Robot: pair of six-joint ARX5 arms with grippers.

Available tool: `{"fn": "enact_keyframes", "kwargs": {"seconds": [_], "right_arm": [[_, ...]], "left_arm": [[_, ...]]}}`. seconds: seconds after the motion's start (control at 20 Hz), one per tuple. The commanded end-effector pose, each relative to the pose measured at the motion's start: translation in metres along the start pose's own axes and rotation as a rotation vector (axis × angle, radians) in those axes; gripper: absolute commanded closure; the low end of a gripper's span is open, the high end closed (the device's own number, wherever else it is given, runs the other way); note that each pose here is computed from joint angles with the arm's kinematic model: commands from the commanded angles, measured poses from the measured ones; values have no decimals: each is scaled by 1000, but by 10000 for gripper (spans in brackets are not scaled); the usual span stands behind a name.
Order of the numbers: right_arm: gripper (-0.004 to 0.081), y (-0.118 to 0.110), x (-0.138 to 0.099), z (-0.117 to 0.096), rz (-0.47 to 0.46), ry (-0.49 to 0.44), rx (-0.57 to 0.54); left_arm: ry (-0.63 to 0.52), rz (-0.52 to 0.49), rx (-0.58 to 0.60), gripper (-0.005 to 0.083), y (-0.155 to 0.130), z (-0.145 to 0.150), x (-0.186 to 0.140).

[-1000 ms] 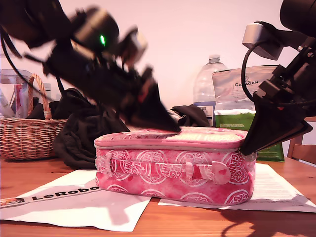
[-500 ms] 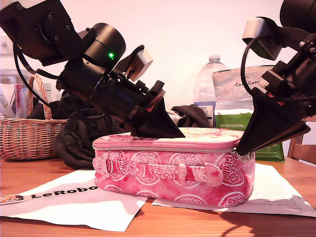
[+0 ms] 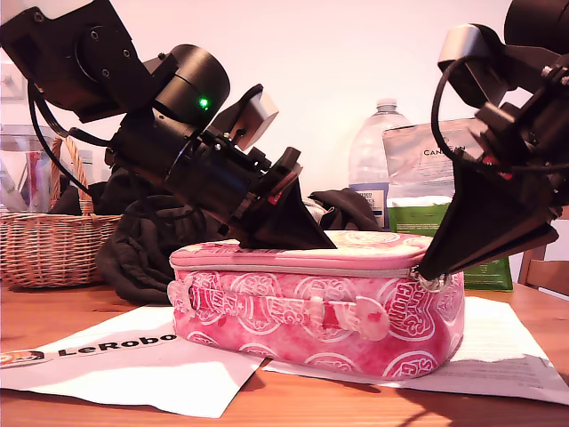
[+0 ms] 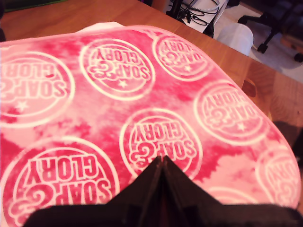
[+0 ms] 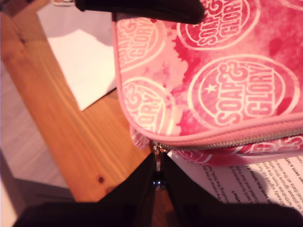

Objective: Open the zipper in the zip bag in front of you

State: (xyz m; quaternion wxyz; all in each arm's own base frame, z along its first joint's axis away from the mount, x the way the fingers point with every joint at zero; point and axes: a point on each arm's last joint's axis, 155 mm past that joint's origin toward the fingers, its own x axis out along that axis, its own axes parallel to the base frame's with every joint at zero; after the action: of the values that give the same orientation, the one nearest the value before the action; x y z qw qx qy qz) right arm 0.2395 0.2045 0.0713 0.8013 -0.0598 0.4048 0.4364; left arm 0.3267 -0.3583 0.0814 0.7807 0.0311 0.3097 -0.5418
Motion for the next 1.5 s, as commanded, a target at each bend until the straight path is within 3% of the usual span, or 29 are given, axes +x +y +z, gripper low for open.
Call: {"fn": "enact_keyframes", "kwargs": {"seconds": [0.0, 0.35, 0.95, 1.15, 1.2, 1.3, 1.45], "right_arm": [[782, 13, 0, 7, 41, -14, -26], [782, 26, 1, 10, 88, -25, -51], [782, 55, 3, 13, 193, -39, -128], [776, 71, 0, 15, 277, -53, -133], [730, 73, -1, 15, 287, -54, -128], [542, 76, -2, 15, 303, -55, -124], [503, 76, -2, 16, 306, -51, -122]], "left_arm": [[67, 0, -38, 795, 3, -29, 14], [113, -22, -70, 795, -3, -51, 31], [78, 22, -72, 795, 5, -41, 33], [80, 22, -74, 795, 5, -41, 33], [76, 19, -73, 795, 4, -40, 32], [58, 17, -73, 795, 1, -29, 26], [-11, 32, -41, 795, -6, 3, 8]]}}
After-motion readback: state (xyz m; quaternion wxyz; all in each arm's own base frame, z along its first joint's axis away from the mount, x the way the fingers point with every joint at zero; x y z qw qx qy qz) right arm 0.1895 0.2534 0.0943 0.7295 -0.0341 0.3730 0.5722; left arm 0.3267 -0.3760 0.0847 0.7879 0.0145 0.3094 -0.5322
